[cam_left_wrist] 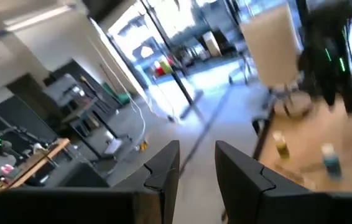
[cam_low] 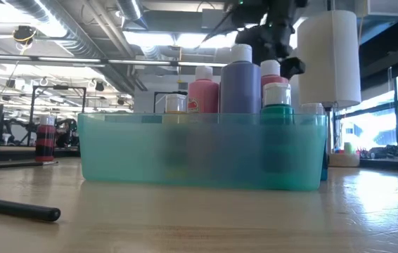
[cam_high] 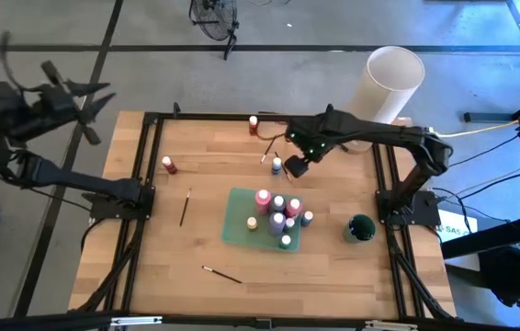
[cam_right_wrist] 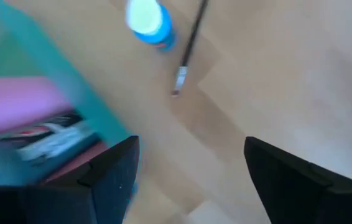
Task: Pick & Place Paint Supplies
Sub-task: Put the black eyeshadow brush into the green cup
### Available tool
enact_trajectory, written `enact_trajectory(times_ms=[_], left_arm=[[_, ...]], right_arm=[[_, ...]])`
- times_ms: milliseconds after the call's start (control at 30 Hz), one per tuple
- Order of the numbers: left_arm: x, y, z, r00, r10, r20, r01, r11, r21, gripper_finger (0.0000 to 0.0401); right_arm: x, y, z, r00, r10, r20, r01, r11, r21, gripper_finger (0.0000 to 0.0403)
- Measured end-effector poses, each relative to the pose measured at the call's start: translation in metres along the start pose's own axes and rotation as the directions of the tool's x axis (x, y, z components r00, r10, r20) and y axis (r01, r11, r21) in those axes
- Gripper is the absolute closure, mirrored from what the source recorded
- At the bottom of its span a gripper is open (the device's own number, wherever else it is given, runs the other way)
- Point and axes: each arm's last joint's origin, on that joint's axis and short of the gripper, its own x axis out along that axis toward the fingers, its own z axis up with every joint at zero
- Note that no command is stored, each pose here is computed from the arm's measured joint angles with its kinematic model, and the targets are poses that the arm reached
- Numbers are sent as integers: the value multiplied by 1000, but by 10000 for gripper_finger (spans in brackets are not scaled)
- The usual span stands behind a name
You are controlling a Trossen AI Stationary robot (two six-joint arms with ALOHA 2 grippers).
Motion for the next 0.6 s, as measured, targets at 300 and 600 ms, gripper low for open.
enact_trajectory(times_ms=[300,600], left_arm=[[-20,15,0,987,13,161,4,995,-103,303],[-24,22,-5,987,95,131,-96,995,2,303]], right_arm=[[28,22,4,996,-75,41,80,991,-110,118],[34,21,4,1000,-26,-18,23,992,-126,123]])
